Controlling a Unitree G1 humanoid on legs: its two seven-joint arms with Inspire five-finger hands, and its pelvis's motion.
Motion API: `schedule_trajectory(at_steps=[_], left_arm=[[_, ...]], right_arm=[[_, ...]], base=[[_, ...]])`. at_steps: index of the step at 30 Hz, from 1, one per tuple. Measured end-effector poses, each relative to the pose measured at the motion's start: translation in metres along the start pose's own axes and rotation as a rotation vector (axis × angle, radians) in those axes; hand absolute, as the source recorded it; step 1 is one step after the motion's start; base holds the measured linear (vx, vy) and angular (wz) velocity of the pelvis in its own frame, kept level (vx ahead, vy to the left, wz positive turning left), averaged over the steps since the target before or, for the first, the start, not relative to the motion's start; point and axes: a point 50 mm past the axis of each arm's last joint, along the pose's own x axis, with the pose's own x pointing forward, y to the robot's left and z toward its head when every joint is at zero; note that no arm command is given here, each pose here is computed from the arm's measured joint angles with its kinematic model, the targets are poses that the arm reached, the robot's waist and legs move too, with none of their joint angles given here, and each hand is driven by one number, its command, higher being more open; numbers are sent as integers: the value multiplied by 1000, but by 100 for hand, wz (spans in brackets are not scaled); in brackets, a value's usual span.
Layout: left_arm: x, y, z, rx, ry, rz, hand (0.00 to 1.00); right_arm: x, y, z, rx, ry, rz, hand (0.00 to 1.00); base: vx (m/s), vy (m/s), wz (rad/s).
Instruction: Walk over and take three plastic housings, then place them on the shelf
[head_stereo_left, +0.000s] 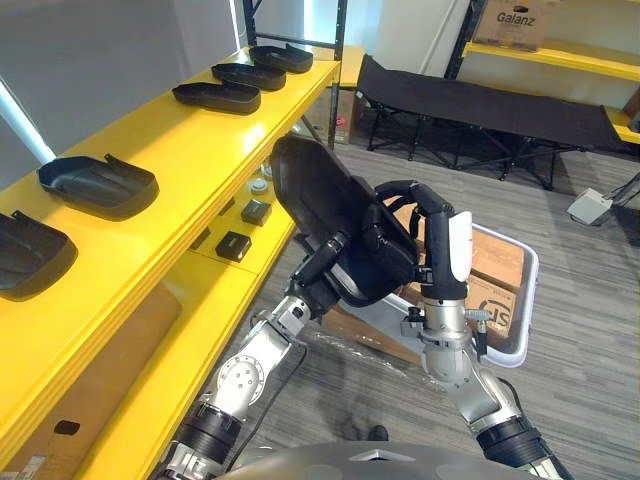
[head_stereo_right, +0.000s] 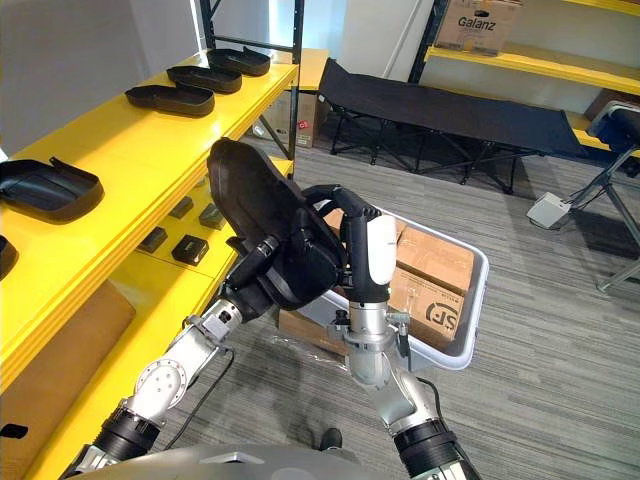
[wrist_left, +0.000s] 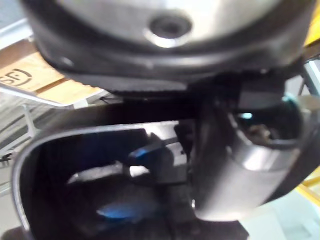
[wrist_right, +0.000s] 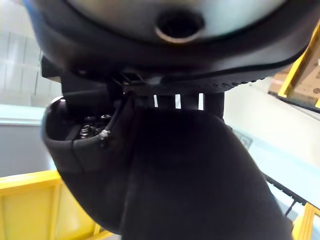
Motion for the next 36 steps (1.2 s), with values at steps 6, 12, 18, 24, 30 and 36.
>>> schedule_trajectory(at_steps=[6,12,18,24,30,36], left_arm=[[3,-20,26,236,-263,17,0],[-19,-52,79,820,-688,246,0],[-70,-33,105,1232,-910,688,0],[-92,-18,97,1342,-882,835,0],[-99,-12,87,1201,-831,777,0],[-96,-21,84,966,-842,568,0]], right_arm=[[-20,17,10,106,69,29,100],[-7,16,15,283,230,-95,100],[-7,-22,-12,717,490,-379,100],[-57,-34,-29,809,698,-348,100],[-80,-46,-36,761,778,-307,100],[-56,-9,-44,848,746,-119,100]], base=[[-1,2,5],[-3,7,-1],[-1,5,-5],[4,30,-5],[3,23,-9],[-8,29,25]])
